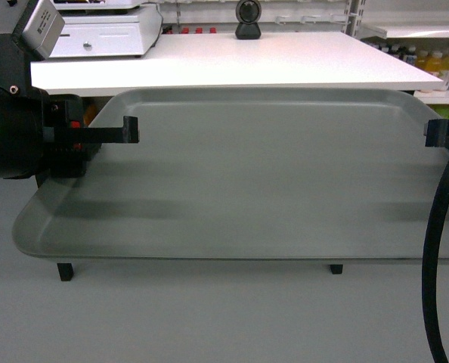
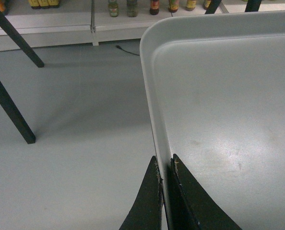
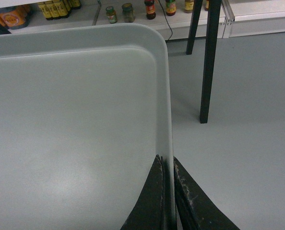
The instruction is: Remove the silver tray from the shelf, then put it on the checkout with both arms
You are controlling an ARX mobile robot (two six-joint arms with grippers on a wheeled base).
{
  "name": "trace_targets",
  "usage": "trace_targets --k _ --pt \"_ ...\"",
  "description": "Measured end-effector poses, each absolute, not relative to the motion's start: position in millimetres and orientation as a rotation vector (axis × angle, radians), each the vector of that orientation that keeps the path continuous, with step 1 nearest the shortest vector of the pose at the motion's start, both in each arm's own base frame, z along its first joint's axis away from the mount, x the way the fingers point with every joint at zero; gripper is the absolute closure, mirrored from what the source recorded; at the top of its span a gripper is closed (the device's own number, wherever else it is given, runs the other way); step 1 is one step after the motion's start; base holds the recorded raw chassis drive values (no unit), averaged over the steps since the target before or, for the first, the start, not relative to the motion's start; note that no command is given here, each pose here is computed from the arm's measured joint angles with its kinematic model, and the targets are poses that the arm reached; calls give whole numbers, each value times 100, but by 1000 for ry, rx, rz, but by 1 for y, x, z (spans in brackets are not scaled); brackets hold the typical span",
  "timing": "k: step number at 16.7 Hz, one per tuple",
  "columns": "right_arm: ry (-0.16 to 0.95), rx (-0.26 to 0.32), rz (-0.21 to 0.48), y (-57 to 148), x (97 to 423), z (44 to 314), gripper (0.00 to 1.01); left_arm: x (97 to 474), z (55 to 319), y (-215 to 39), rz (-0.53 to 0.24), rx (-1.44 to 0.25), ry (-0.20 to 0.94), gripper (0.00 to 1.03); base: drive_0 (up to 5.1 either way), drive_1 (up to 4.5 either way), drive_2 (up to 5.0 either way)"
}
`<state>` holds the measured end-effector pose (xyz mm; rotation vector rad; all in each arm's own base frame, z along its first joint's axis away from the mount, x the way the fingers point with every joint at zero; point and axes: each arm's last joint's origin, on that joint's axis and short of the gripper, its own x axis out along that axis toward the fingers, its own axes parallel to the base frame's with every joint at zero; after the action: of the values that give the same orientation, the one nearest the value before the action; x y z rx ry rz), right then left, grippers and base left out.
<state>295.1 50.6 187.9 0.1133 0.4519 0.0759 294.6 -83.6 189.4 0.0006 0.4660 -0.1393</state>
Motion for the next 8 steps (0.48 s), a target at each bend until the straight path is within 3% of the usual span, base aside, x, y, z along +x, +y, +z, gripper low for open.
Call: trace_targets --k 8 --pt "450 114 76 51 295 188 98 295 190 -84 -139 0 464 100 8 430 -414"
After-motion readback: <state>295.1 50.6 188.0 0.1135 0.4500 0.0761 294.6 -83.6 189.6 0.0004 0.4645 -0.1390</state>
